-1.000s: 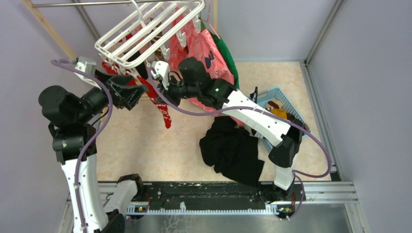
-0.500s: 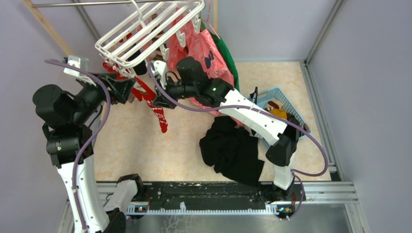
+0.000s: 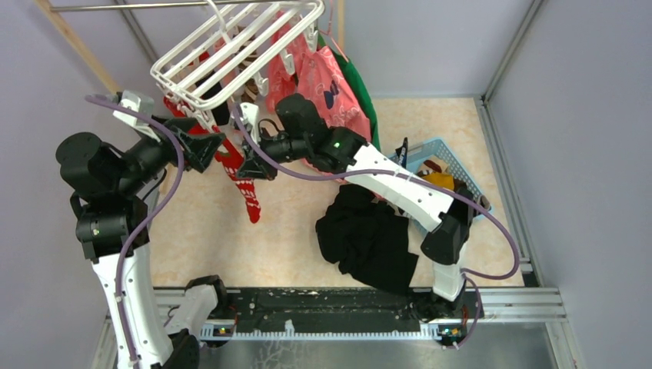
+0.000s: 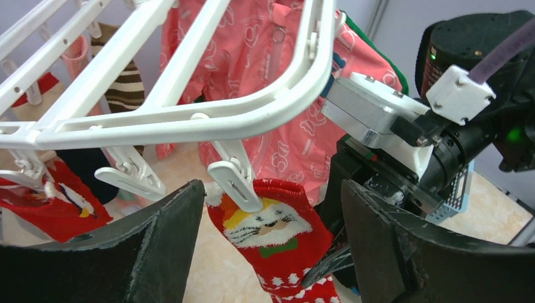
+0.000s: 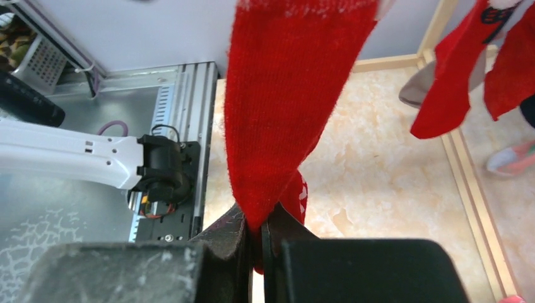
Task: Remove the socks clipped to the hanger
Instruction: Adjust the hanger on the clothesline.
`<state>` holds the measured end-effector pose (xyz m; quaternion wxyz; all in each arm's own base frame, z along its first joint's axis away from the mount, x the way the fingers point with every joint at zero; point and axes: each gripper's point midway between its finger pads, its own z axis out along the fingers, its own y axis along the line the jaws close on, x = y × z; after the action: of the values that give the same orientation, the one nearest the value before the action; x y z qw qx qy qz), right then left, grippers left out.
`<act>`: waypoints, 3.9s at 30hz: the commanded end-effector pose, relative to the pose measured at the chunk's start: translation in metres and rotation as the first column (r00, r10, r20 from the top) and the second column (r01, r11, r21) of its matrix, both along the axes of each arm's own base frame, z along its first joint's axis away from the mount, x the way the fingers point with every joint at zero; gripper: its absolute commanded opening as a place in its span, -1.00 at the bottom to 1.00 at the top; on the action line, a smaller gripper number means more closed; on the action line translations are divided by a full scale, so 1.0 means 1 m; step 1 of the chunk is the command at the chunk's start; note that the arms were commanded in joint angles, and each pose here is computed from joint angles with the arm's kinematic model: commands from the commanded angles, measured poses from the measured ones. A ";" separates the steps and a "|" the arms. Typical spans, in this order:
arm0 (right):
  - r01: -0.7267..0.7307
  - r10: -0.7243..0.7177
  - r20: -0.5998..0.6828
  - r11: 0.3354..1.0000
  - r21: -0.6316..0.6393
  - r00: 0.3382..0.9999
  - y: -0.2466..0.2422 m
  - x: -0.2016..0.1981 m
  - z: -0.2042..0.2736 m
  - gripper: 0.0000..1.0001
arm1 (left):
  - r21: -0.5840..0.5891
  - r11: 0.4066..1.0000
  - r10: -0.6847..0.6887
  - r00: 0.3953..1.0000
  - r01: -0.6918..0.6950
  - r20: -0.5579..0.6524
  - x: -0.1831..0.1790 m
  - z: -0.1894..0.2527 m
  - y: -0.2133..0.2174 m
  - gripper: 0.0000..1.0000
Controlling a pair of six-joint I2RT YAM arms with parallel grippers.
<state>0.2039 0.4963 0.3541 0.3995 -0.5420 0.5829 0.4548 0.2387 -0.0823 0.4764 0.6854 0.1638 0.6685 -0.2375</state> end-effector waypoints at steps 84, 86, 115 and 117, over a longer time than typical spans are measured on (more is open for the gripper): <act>-0.138 0.149 -0.071 0.979 0.148 0.986 -0.038 -0.033 0.043 -0.45 | 0.885 0.342 -0.080 0.929 -0.316 0.362 0.077 0.004 0.094 -0.80; -0.126 0.140 -0.085 0.981 0.148 0.986 -0.035 -0.032 0.044 -0.42 | 0.887 0.309 -0.057 0.925 -0.342 0.376 0.076 0.008 0.101 -0.81; 0.090 -0.087 -0.026 0.988 0.128 0.996 -0.055 0.019 0.045 -0.39 | 0.685 0.728 -0.297 0.895 -0.014 0.334 0.030 0.001 0.010 0.21; 0.085 -0.083 -0.018 0.988 0.126 0.996 -0.057 0.019 0.044 -0.38 | 0.663 0.748 -0.295 0.894 -0.004 0.338 0.034 0.002 0.008 0.18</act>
<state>0.2282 0.4527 0.3602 0.4001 -0.4805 0.6185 0.4760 0.2730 -0.0602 0.4751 0.6738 0.5053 0.5359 0.0585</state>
